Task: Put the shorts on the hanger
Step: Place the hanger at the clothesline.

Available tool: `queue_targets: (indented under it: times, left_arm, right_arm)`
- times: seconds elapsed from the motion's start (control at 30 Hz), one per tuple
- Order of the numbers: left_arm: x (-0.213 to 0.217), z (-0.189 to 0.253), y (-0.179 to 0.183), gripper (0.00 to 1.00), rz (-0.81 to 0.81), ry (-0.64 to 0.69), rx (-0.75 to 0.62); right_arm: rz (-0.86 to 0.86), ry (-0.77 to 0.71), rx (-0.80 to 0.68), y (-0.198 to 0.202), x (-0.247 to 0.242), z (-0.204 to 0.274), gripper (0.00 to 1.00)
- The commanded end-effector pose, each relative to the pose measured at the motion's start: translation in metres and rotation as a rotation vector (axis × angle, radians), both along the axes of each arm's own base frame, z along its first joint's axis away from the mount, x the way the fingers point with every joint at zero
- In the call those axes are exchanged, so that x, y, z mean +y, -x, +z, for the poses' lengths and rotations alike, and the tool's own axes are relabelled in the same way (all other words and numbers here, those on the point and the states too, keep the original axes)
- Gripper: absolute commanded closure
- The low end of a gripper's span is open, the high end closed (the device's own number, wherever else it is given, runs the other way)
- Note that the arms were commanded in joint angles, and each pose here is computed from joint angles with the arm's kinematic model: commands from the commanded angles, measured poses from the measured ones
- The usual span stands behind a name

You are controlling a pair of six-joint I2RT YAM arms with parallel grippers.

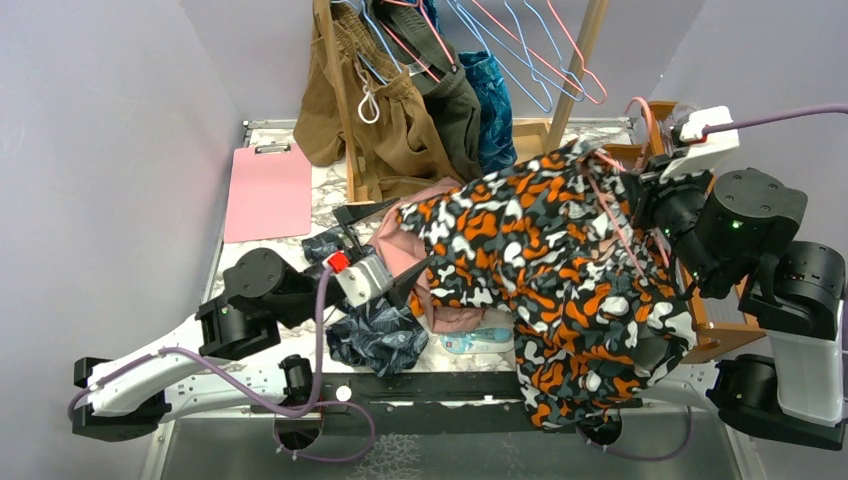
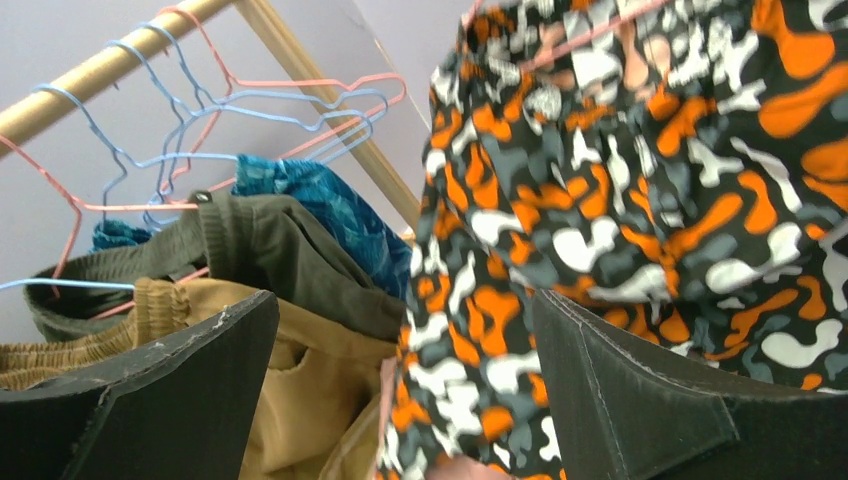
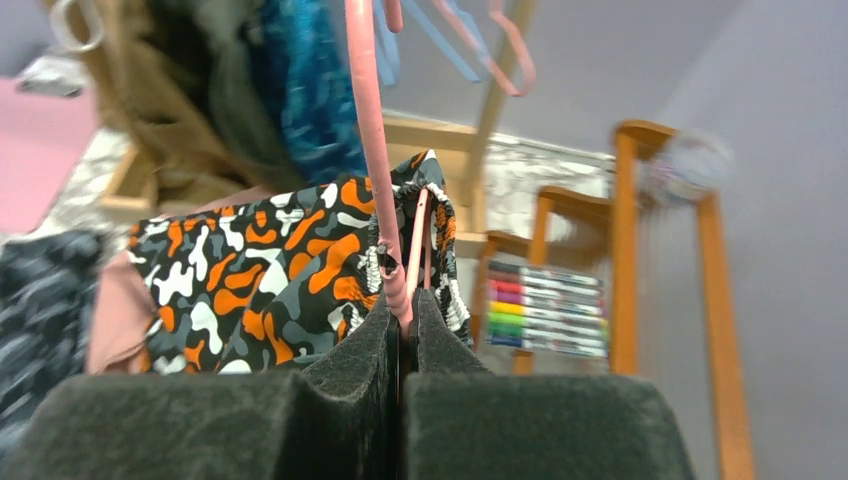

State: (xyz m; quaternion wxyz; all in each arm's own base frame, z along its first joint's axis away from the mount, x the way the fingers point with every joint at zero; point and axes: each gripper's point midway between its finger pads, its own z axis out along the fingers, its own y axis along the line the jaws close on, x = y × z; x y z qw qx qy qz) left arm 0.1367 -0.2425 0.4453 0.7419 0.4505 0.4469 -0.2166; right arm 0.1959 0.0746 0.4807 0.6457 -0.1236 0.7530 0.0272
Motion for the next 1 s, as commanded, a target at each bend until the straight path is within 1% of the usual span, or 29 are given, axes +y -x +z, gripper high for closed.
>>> queue_targets:
  times: [0.0, 0.07, 0.13, 0.23, 0.37, 0.5, 0.67, 0.97]
  left_arm:
    - [0.0, -0.013, -0.011, 0.01, 0.062, -0.011, -0.003]
    - [-0.003, -0.016, -0.016, 0.01, 0.081, -0.013, -0.01]
    - [-0.004, -0.015, -0.023, 0.01, 0.119, -0.001, -0.018]
    - [-0.006, -0.009, -0.038, 0.01, 0.201, 0.021, -0.019]
    - [-0.019, -0.004, -0.058, 0.01, 0.291, 0.017, 0.001]
    - [-0.037, -0.007, -0.073, 0.01, 0.331, 0.017, 0.045]
    - [-0.043, -0.021, -0.08, 0.01, 0.323, 0.046, 0.085]
    - [-0.037, -0.053, -0.082, 0.01, 0.297, 0.049, 0.141]
  right_arm:
    - [-0.324, -0.039, -0.14, 0.002, -0.068, 0.041, 0.99]
    - [-0.367, -0.085, -0.216, 0.005, -0.081, 0.069, 0.99]
    - [-0.369, -0.108, -0.289, 0.007, -0.088, 0.097, 0.99]
    - [-0.381, -0.075, -0.324, -0.001, -0.08, 0.111, 0.99]
    - [-0.347, 0.0, -0.292, -0.022, -0.046, 0.09, 0.99]
    - [-0.278, 0.022, -0.221, -0.035, -0.016, 0.062, 0.99]
    - [-0.239, 0.097, -0.125, -0.045, 0.006, 0.02, 0.99]
    - [-0.147, 0.09, -0.052, -0.062, 0.051, -0.014, 0.99]
